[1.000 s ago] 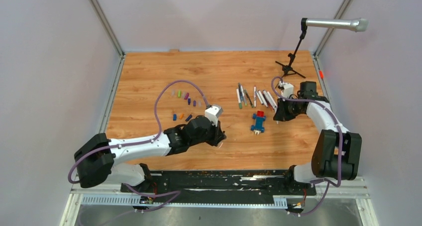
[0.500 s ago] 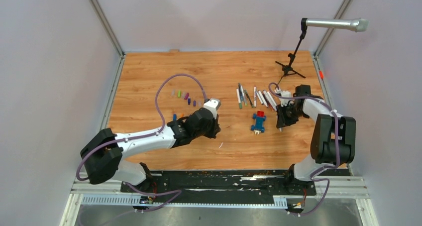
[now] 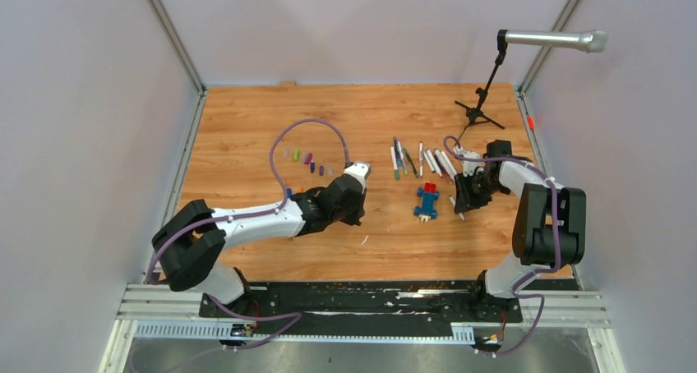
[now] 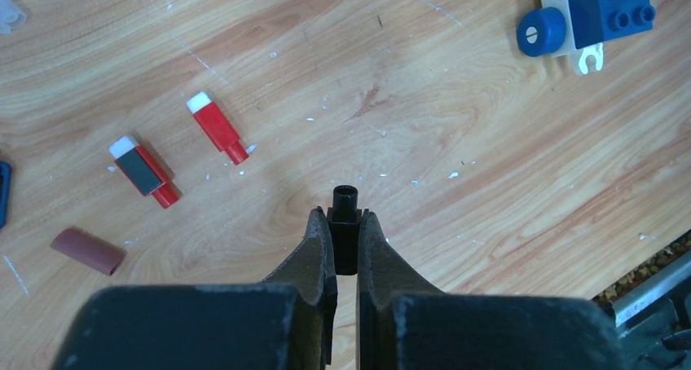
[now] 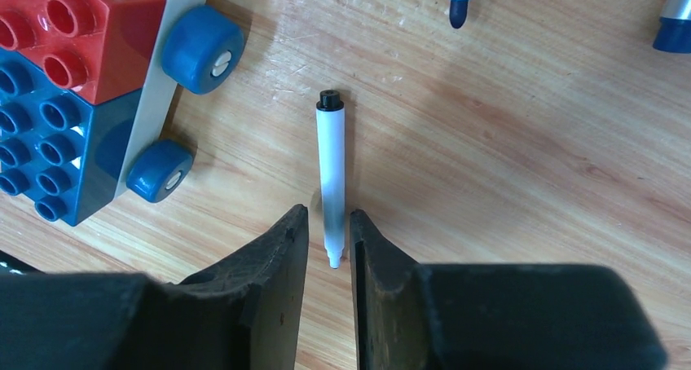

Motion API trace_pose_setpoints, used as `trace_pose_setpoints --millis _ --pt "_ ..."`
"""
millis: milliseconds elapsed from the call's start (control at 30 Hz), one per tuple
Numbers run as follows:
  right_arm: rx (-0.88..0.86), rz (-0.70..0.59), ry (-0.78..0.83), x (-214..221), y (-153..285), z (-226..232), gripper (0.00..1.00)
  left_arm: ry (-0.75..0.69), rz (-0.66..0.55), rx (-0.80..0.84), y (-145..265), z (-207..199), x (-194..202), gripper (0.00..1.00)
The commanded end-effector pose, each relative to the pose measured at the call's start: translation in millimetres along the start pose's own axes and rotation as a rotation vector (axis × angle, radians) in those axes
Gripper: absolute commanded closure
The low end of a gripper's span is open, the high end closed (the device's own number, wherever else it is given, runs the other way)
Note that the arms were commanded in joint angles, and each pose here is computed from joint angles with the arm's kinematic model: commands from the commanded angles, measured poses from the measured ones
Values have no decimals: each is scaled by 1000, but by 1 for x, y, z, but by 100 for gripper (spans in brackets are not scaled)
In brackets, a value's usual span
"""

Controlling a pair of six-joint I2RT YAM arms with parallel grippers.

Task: Open the pen caps
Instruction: Place the pen cap at the center of the board.

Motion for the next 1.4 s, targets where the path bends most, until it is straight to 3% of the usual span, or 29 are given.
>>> trace_pose_setpoints --millis 0,233,567,900,1200,1367 --pt "18 7 -4 0 2 -3 72 -17 -29 -35 -6 0 -17 97" --pt "-47 -103 38 -6 28 5 70 -31 51 -131 -25 4 -21 96" --pt "-62 -220 59 -6 53 5 69 -88 267 -259 -67 6 -18 88" --pt "-73 -245 71 -7 57 6 68 -96 298 -268 -76 8 -19 57" --pt "-86 -281 92 -8 64 11 68 -98 228 -224 -58 1 -51 53" --pt "-92 -311 112 -8 70 15 67 -106 160 -189 -45 -3 -80 46"
Point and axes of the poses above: each gripper's point midway between its finger pads, its own y axis back along the fingers, its own z axis along the line the jaws close on, x = y × z, the point moved 10 cm from there along y, back along the fingers, and after that the axes turned 7 degrees about -y, right-handed, at the moved point
